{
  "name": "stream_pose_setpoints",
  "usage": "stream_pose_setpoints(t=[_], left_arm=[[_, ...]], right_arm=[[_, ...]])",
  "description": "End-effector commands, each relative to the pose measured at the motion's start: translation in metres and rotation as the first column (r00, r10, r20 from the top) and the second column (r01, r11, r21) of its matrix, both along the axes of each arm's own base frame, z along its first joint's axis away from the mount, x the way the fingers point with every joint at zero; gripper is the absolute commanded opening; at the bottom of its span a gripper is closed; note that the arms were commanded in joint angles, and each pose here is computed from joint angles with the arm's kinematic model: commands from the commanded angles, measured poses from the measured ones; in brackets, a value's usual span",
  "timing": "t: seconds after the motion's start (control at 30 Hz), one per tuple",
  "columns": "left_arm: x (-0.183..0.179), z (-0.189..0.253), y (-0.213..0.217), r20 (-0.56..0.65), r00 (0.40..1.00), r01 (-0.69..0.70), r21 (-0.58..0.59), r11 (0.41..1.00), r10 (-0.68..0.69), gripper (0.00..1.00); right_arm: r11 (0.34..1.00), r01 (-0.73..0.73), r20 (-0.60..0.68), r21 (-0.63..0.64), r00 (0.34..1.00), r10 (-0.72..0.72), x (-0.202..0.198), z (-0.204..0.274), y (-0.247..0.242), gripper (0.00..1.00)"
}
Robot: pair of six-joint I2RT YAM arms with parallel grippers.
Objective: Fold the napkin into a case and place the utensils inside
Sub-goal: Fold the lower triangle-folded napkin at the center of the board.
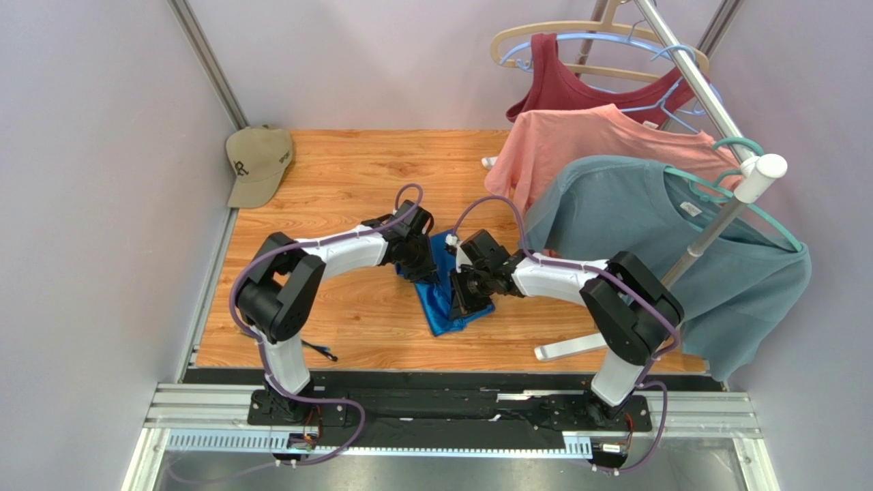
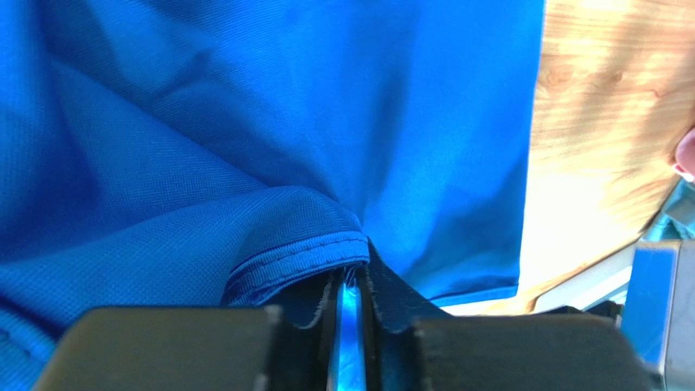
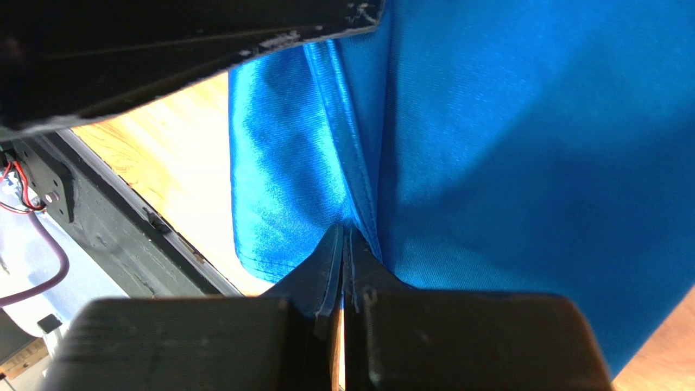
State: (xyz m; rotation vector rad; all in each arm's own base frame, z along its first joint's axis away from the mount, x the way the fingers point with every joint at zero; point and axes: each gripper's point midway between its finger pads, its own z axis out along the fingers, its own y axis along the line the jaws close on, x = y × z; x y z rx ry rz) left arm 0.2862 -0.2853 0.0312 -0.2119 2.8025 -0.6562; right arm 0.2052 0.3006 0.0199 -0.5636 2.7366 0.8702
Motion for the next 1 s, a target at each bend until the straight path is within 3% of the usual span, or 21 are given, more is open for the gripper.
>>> stream_pose_setpoints(t=[0.0,0.1,0.13,0.17,0.23,0.37,0.4,0.5,0.57,0.6,0.67,0.97], left_arm=[[0.014,0.015,-0.012,0.046,0.999,0.003,-0.036,0.999,-0.001,0.20],[0.017,0.025,-0.005,0.098,0.995,-0.021,-0.028,0.999,0.023,0.30],[0.018,0.028,-0.001,0.113,0.993,-0.028,-0.014,0.999,0.030,0.40],[0.017,0.031,0.001,0.124,0.992,-0.027,-0.011,1.000,0.029,0.42],[0.017,0.049,0.004,0.171,0.985,-0.028,-0.029,0.999,0.033,0.55],[0.011,0.078,0.019,0.252,0.967,-0.034,-0.024,0.999,0.039,0.57],[0.010,0.092,0.022,0.281,0.959,-0.036,-0.035,0.999,0.044,0.52],[0.001,0.097,0.029,0.290,0.956,-0.032,-0.038,0.999,0.042,0.48],[-0.006,0.089,0.029,0.260,0.965,-0.030,-0.050,0.998,0.042,0.30],[-0.007,0.083,0.027,0.247,0.968,-0.025,-0.054,0.998,0.037,0.14],[-0.009,0.073,0.023,0.213,0.976,-0.019,-0.059,0.998,0.031,0.00],[-0.004,0.014,-0.003,0.064,0.998,0.027,-0.045,0.999,-0.024,0.00]], right_arm=[[0.996,0.033,0.010,-0.086,0.999,-0.033,-0.002,-0.021,-0.019,0.00],[0.995,0.036,0.003,-0.091,0.999,-0.036,-0.004,-0.024,-0.022,0.00],[0.996,0.034,0.004,-0.087,0.999,-0.034,-0.005,-0.024,-0.021,0.00],[0.996,0.035,0.001,-0.084,0.999,-0.035,-0.006,-0.025,-0.021,0.00],[0.996,0.033,-0.009,-0.081,0.999,-0.034,-0.007,-0.026,-0.020,0.00],[0.997,0.034,-0.016,-0.065,0.999,-0.035,-0.008,-0.027,-0.018,0.00],[0.997,0.035,-0.019,-0.067,0.999,-0.037,-0.008,-0.028,-0.018,0.00],[0.998,0.032,-0.019,-0.059,0.999,-0.034,-0.008,-0.027,-0.016,0.00],[0.998,0.033,-0.021,-0.056,0.999,-0.035,-0.008,-0.027,-0.016,0.00],[0.998,0.032,-0.023,-0.054,0.999,-0.033,-0.008,-0.027,-0.015,0.00],[0.998,0.034,-0.025,-0.052,0.999,-0.035,-0.008,-0.027,-0.015,0.00],[0.999,0.032,-0.009,-0.034,0.999,-0.032,-0.006,-0.017,-0.013,0.00]])
